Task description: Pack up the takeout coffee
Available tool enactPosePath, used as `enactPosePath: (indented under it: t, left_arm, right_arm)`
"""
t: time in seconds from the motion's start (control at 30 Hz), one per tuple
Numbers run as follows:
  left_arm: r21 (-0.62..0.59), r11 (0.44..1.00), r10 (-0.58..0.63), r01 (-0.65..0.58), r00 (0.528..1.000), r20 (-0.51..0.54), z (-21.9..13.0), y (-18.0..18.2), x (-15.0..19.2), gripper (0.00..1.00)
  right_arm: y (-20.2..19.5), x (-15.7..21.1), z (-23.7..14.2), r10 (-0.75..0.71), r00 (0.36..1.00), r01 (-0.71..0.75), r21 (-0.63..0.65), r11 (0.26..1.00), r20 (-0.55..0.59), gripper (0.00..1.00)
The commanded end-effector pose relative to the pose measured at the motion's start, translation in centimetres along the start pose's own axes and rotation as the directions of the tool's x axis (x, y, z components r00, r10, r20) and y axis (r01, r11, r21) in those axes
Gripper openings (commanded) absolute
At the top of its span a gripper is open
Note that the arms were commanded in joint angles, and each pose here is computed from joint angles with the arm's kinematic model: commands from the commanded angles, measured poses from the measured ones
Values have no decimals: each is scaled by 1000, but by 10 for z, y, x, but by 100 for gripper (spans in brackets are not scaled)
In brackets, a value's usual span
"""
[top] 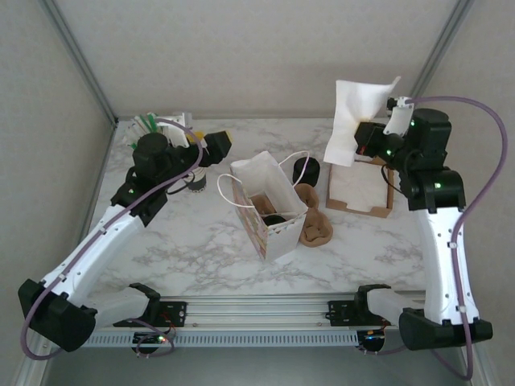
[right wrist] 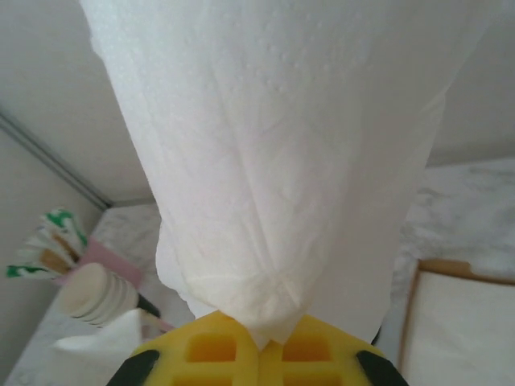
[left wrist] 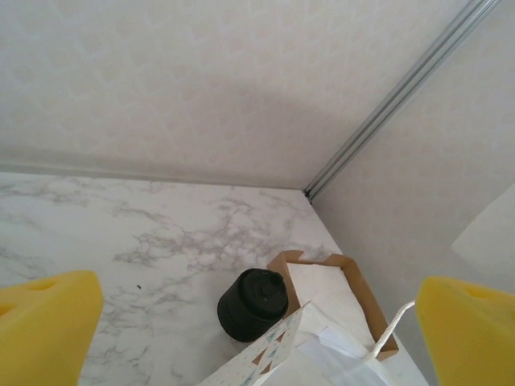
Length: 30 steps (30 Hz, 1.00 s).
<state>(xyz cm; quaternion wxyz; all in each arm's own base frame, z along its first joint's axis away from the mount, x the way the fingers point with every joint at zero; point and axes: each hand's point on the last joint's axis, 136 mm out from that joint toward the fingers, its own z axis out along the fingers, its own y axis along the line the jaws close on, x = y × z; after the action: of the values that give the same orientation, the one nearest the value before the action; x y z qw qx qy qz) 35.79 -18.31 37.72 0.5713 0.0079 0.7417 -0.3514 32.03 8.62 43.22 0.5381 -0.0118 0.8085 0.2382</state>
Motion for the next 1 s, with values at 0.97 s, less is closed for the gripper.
enactPosePath:
  t: [0.97]
  left_arm:
    - [-120, 993, 44, -18, 975, 219, -79, 17, -10, 100]
  right_arm:
    - [168, 156, 41, -460, 774, 177, -548, 817, -436, 0]
